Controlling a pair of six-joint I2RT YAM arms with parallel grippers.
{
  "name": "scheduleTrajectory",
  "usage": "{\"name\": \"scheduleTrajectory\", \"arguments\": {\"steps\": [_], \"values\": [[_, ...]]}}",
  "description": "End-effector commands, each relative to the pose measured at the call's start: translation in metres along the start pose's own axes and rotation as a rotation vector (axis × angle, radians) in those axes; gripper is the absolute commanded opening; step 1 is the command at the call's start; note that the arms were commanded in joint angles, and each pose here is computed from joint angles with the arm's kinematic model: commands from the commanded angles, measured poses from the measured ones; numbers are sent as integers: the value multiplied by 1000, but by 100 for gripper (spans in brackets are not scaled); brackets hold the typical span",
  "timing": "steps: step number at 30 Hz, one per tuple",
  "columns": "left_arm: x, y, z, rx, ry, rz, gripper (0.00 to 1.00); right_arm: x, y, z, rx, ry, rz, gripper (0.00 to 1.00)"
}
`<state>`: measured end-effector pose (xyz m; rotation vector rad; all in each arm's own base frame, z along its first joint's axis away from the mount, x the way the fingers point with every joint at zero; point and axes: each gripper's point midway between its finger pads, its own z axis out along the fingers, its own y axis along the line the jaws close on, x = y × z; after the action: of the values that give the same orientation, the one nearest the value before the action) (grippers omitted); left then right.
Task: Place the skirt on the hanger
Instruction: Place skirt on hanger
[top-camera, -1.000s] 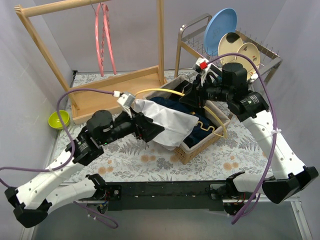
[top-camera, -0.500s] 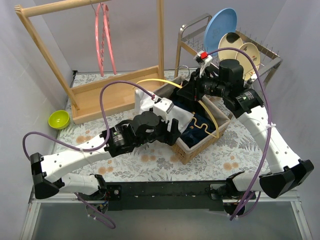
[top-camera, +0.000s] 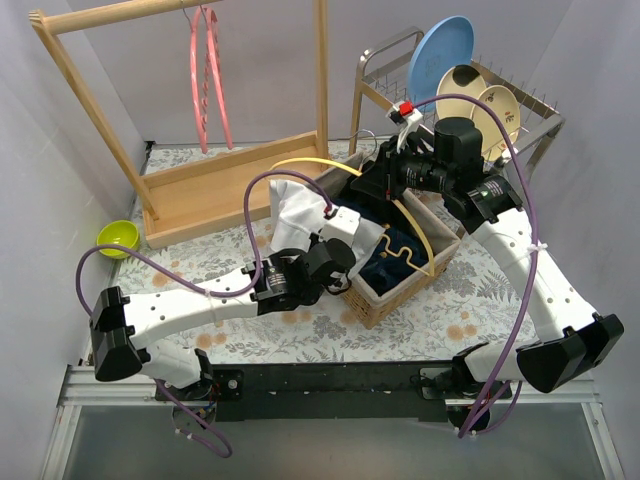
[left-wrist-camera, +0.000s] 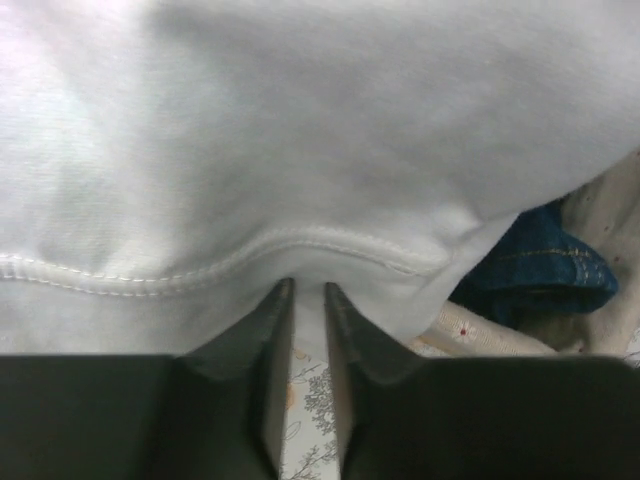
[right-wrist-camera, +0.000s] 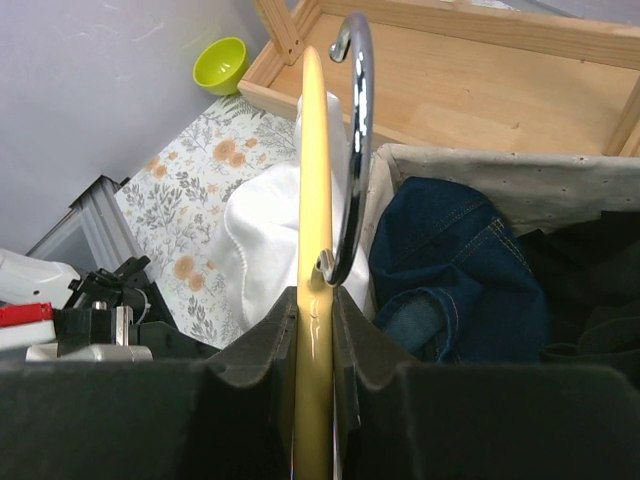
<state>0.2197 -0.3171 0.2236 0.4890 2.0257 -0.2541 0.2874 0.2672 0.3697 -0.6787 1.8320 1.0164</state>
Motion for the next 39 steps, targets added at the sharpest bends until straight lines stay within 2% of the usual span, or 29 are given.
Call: {"name": "scheduleTrajectory", "arguments": {"steps": [1,3,9,10,13,15,24,26,28,29,30,32,33,36,39], "values": [[-22,7,-8,-23,-80,-36,9,-45,18,-13,-40,-146,-86,1],[-25,2,-11,12,-88,-51,0,-45,17,-14,-35,-149,-87,1],[-49,-13,-45,210,-149,-129,0,-45,14,-14,-28,-150,-86,1],[-51,-13,-48,215,-152,-140,18,-44,14,-13,-30,-148,-86,1],[-42,-11,-44,198,-130,-142,51,-44,15,-12,-37,-145,-78,1],[-35,-14,-34,179,-118,-143,54,-44,15,-11,-40,-144,-70,1],[-38,-26,-1,95,-155,-159,54,-42,16,-10,-50,-141,-63,1],[-36,-26,4,64,-156,-141,52,-43,16,-11,-53,-143,-65,1],[-35,-19,8,6,-165,-125,45,-42,17,-10,-59,-140,-60,1],[-35,-17,8,-10,-169,-120,40,-42,17,-10,-62,-140,-63,1],[-33,-15,9,-22,-169,-116,31,-41,17,-9,-60,-139,-60,1],[-34,-13,8,-33,-175,-118,26,-40,16,-9,-60,-137,-59,1],[-34,-14,8,-27,-173,-118,15,-40,16,-9,-60,-137,-60,1],[-33,-20,6,13,-164,-111,1,-39,15,-9,-53,-138,-63,1],[-41,-33,-5,110,-162,-128,0,-38,12,-8,-41,-137,-74,1]]}}
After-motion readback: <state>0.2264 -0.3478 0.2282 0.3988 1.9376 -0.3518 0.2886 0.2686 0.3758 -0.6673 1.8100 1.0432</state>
